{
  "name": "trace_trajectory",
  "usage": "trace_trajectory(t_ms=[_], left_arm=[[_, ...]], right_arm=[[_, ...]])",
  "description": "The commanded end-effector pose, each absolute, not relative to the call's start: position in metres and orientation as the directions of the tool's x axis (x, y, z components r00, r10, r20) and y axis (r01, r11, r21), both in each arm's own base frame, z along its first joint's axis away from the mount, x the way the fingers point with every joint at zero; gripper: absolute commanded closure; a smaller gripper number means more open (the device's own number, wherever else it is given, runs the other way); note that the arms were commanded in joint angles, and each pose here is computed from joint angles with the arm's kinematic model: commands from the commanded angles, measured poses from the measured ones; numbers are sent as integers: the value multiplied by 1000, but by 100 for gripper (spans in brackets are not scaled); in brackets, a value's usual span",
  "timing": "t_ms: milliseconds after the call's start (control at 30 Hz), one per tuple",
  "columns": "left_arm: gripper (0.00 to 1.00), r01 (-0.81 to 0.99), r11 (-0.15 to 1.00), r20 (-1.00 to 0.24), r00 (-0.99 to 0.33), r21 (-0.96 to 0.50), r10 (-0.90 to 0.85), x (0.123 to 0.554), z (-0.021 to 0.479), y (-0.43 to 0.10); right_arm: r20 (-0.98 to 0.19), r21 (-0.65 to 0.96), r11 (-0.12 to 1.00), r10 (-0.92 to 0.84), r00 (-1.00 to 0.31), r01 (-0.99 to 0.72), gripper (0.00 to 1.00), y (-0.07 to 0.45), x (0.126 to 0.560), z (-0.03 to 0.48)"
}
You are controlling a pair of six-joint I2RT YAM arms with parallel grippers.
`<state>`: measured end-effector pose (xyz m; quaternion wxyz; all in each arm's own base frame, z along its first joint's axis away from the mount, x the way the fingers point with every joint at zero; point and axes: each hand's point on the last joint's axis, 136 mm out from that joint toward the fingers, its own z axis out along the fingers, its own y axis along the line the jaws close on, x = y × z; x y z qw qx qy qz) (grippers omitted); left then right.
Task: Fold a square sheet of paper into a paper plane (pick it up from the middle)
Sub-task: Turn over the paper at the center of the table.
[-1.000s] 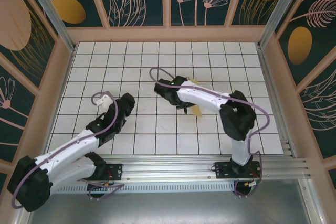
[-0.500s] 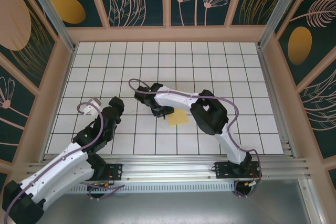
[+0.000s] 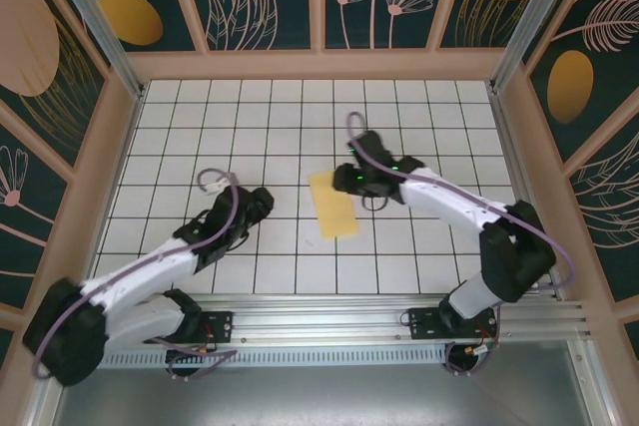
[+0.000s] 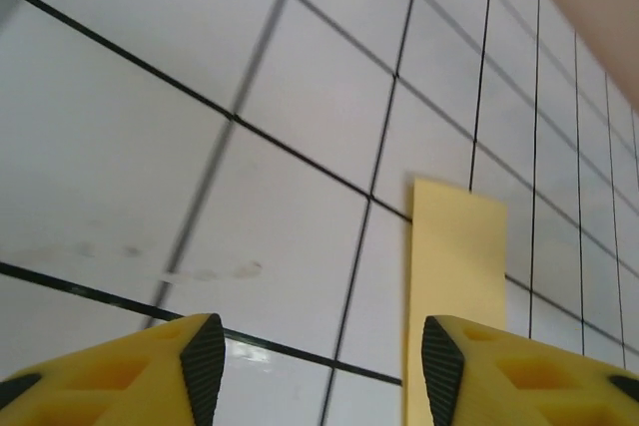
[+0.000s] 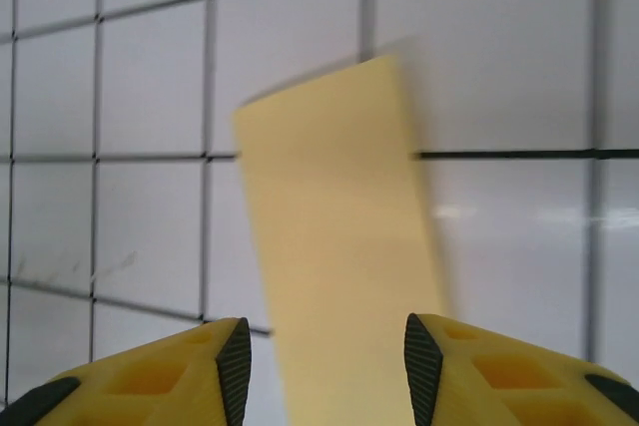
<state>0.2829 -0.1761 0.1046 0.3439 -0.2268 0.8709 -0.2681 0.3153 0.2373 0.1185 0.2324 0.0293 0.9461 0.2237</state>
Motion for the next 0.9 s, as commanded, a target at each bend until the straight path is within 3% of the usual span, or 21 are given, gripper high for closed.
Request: trace_trajectory(t_ms=[0,300,567,867], left_arm=[[47,-29,704,-426,-778,-709,-461,302,126,-249],[56,-73,733,-350,-844,-677,-407,331,90,-301],[59,-133,791,-334,-855,-597,-396,342,54,-301],[61,-157,799,-340,-845,-580,-413,354,46,-305]], right_arm=[[-374,644,761,216,-902,-85,53,235,320,117],[-284,722,686,170,-944,-94,54,225,325,84],[-243,736,668,112,-964,-108,56,237,333,64],[-207,751,650,69,-976,-113,57,244,339,50]])
